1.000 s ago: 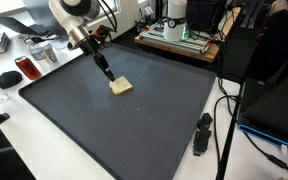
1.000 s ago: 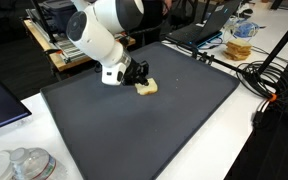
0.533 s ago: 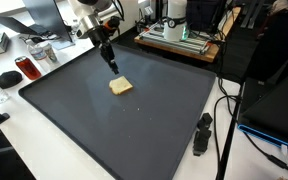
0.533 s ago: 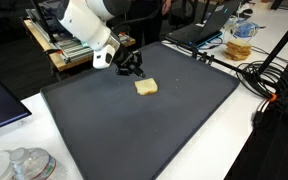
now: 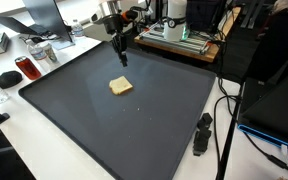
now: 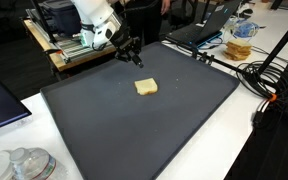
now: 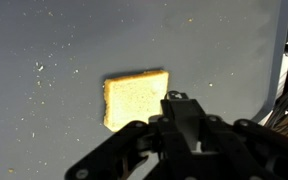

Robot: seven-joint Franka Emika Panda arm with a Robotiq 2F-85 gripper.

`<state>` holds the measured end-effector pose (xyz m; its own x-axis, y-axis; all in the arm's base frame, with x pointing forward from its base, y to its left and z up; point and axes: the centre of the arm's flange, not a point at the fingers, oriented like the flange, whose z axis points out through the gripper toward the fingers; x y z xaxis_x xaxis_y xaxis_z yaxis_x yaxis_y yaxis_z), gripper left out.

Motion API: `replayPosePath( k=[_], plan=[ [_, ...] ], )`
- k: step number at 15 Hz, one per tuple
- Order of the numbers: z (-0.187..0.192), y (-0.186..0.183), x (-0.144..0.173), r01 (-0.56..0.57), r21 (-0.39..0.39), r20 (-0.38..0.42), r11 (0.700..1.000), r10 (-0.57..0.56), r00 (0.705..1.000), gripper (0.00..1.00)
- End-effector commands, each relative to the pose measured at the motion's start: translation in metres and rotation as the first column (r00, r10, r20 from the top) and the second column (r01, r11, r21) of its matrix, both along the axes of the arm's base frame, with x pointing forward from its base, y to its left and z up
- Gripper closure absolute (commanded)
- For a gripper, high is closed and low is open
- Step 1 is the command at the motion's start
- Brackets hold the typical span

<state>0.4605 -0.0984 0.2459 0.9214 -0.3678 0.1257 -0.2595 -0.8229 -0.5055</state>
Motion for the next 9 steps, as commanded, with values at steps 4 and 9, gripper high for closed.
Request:
replayPosePath(
  k=[4, 9],
  plan=[
    [0.032, 0.035, -0.03, 0.209, -0.04, -0.042, 0.977, -0.211, 0.977, 0.95],
    [0.043, 0.051, -0.021, 0.338, -0.086, -0.057, 0.937, -0.344, 0.937, 0.95]
  ],
)
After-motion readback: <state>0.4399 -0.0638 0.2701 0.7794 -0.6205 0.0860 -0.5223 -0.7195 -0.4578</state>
